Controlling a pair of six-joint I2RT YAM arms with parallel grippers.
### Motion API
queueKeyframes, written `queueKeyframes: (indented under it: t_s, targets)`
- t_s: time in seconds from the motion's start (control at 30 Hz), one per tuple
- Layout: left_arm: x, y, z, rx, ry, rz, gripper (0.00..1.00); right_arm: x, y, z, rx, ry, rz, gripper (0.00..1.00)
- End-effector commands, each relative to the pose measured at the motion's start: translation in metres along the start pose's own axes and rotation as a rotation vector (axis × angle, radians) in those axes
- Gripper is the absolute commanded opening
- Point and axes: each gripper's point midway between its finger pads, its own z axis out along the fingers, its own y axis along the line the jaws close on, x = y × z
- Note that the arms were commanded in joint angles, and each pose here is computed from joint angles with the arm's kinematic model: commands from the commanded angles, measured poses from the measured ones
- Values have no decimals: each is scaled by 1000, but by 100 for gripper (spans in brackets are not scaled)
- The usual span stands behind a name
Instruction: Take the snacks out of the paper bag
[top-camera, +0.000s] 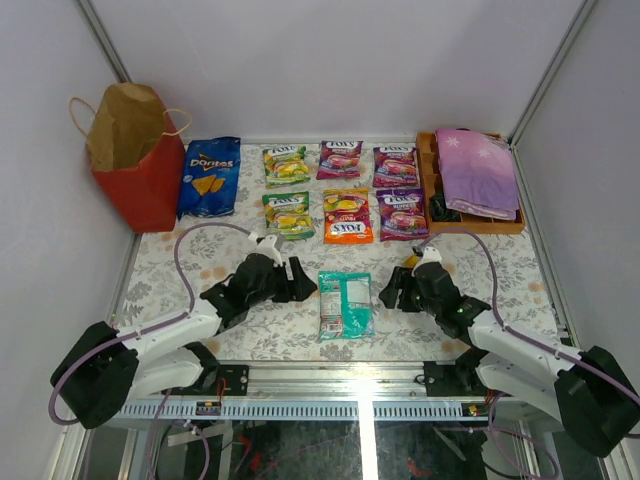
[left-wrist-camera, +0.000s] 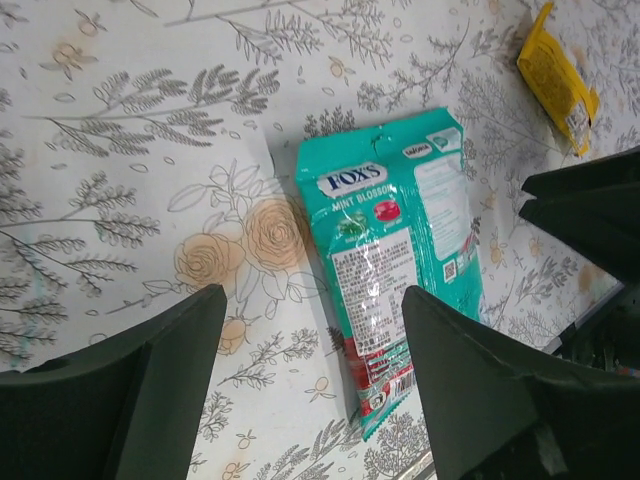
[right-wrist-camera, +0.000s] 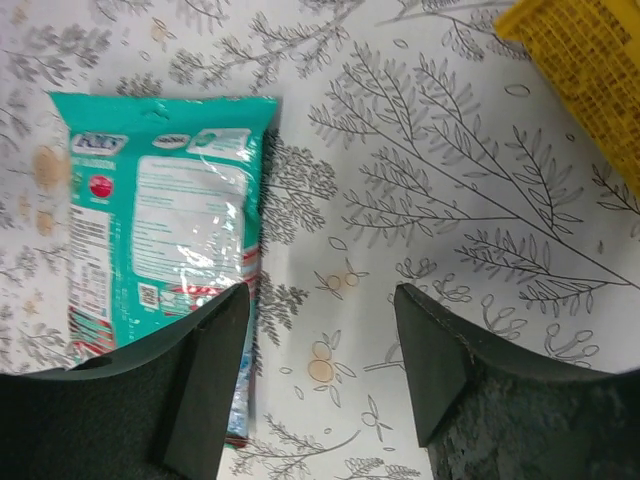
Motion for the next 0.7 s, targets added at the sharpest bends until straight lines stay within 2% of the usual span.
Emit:
queueKeyframes:
  t_s: [0.0, 0.2, 0.3, 0.37, 0.5, 0.67]
  targets:
    - [3, -16, 5, 73, -42, -39, 71, -20, 18, 0, -72, -75, 33, 65]
    - [28, -21, 10, 137, 16, -106, 72, 0, 27, 11, -136, -7, 66, 54]
    - [28, -18, 7, 123, 14, -119, 74, 6, 37, 16, -158, 14, 60, 52]
    - [20, -21, 0, 134, 2, -125, 80, 10, 50, 18, -172, 28, 46, 52]
    - [-16, -40, -29, 246, -10, -175, 85, 26, 86, 24, -240, 70, 23, 52]
    - [-59, -29, -70, 118, -118, -120, 91, 46, 144, 45, -310, 131, -27, 51]
